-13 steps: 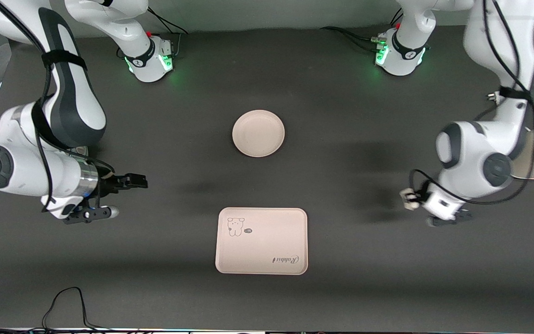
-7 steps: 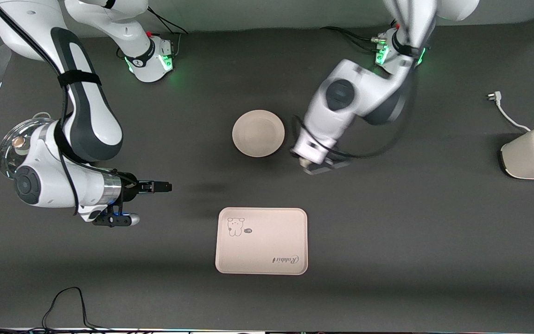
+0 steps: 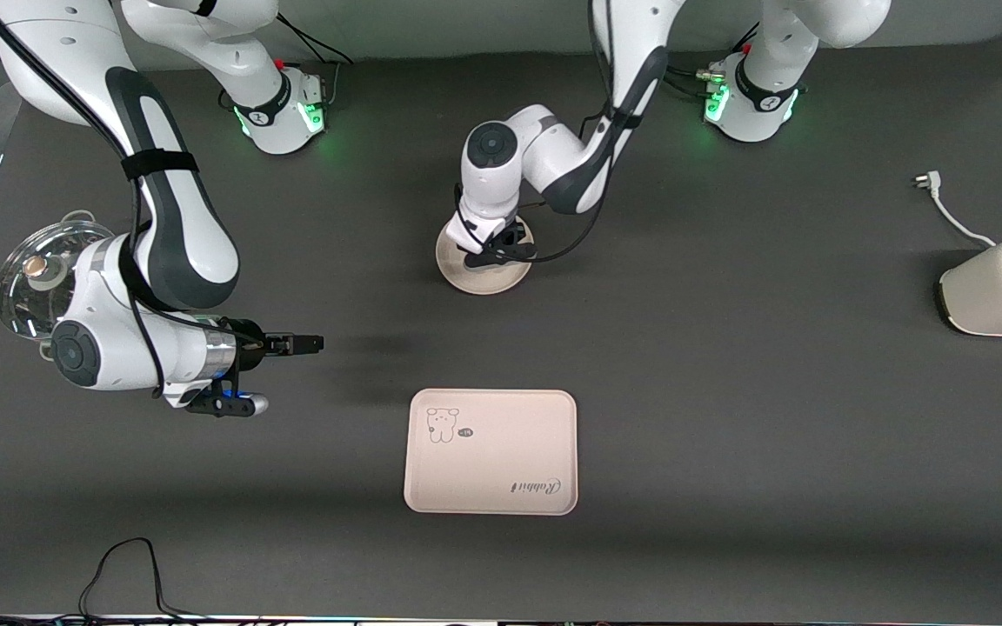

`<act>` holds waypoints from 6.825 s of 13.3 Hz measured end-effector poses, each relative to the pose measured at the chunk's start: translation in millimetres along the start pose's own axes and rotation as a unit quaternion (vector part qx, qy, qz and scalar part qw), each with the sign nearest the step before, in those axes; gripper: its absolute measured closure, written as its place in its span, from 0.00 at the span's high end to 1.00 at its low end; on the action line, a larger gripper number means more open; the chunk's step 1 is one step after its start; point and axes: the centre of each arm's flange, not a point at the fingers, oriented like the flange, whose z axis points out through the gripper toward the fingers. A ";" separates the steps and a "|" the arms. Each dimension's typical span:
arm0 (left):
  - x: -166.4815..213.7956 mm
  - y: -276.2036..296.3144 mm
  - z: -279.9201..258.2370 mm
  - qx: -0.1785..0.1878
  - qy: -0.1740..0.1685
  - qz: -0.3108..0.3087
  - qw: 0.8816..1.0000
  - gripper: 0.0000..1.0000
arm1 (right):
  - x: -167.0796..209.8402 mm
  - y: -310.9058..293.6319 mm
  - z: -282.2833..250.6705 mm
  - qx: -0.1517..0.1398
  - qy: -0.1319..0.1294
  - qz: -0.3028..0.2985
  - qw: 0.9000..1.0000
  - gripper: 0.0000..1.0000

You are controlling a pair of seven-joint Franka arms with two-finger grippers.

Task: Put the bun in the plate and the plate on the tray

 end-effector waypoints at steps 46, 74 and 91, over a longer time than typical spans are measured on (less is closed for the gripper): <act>300.8 -467.1 -467.7 0.038 0.021 0.151 0.988 1.00 | -213.9 -119.4 271.5 0.019 0.112 -0.027 0.993 0.64; 320.8 -477.2 -418.9 0.058 -0.028 0.154 0.986 1.00 | -32.3 -172.1 -63.9 0.113 0.126 0.001 0.986 0.04; 323.5 -448.7 -385.7 0.050 -0.015 0.161 0.986 1.00 | 133.1 -150.1 159.0 0.119 0.171 0.071 0.976 0.04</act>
